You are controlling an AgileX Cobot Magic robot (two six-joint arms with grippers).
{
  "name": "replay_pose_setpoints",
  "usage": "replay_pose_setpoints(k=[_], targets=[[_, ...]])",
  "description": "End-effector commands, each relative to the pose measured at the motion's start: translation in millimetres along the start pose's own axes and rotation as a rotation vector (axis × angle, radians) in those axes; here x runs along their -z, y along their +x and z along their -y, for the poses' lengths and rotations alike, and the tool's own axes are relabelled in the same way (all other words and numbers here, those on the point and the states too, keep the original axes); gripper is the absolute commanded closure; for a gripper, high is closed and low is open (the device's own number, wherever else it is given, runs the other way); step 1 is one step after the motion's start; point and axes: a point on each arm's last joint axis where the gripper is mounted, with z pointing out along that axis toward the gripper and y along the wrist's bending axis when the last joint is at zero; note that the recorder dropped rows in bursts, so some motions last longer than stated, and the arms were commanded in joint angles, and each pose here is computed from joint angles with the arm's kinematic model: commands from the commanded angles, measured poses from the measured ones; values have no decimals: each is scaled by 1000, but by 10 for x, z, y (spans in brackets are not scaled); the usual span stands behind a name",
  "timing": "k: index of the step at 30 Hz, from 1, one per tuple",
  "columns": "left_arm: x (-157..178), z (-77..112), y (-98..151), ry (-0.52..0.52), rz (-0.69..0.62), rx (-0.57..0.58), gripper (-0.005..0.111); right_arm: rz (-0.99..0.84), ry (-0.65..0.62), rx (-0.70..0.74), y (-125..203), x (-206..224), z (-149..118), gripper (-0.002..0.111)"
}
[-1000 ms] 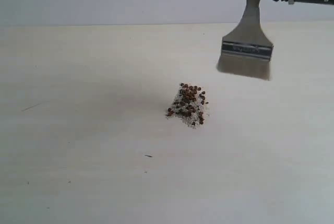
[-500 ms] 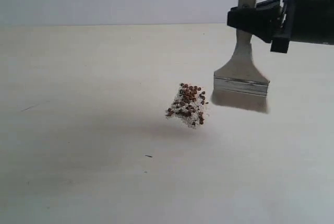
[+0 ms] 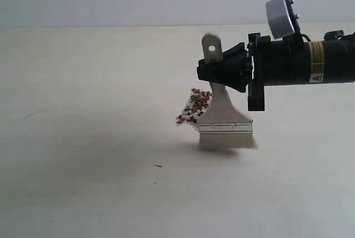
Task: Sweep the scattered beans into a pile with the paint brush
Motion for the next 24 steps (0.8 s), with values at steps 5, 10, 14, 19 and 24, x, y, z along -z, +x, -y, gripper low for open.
replay_pose_setpoints(k=[5, 10, 14, 19, 24], targets=[[-4, -4, 14, -2, -7, 1, 107, 26, 19, -3, 52, -80, 188, 108], [-4, -4, 14, -2, -7, 1, 107, 56, 45, 16, -25, -96, 288, 108], [-4, -4, 14, -2, -7, 1, 107, 48, 70, 39, -72, -102, 358, 108], [-4, -4, 14, -2, -7, 1, 107, 50, 90, 41, -96, -116, 433, 108], [-4, -4, 14, -2, -7, 1, 107, 83, 61, 35, -137, -112, 402, 108]])
